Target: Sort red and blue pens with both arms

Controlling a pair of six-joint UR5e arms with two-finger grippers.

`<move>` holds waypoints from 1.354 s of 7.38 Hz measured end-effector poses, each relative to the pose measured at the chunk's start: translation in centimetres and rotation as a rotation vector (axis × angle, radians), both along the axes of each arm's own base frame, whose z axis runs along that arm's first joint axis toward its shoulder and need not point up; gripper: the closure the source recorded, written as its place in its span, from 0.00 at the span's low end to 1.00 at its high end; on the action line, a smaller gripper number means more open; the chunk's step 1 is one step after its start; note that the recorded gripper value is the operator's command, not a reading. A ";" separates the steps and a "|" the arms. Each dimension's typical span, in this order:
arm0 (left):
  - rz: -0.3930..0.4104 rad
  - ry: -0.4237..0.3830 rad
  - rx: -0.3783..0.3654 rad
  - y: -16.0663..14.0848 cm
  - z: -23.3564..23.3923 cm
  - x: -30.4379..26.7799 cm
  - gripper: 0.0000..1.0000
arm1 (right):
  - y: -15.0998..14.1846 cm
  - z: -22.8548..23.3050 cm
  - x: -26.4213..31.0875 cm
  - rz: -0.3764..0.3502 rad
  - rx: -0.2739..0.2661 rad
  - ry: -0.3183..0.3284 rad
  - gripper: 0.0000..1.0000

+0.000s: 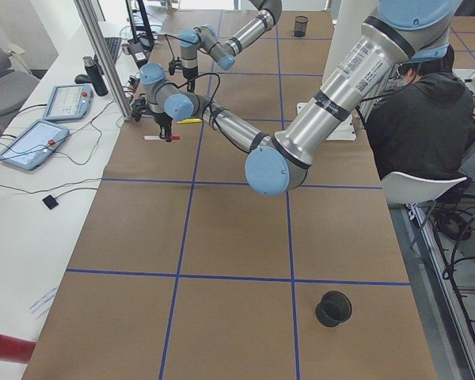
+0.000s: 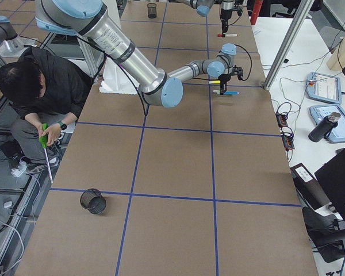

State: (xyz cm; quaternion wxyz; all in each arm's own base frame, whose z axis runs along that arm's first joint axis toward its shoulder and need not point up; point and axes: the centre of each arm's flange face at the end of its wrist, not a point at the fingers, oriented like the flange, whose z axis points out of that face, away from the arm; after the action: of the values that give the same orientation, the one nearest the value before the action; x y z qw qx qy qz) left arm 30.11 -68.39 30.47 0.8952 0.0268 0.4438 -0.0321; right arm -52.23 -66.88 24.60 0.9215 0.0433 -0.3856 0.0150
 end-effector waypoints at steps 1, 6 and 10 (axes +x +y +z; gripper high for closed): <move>-0.001 -0.002 0.003 0.5 0.8 -0.7 1.00 | -0.3 -1.9 2.1 0.010 -0.001 0.006 1.00; 0.022 -0.066 0.040 7.2 9.9 -10.7 1.00 | 5.1 7.0 21.6 -0.145 0.034 0.199 1.00; 0.146 -0.200 -0.019 20.3 20.1 -24.5 1.00 | 13.4 17.4 34.1 -0.230 -0.006 0.241 1.00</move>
State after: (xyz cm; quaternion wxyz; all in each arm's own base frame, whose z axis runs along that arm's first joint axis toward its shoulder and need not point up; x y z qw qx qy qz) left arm 5.66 -48.10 50.57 0.9351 -0.0109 0.3529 0.0321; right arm -18.09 -53.51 42.02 0.9569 -0.0020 -0.2745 -0.0946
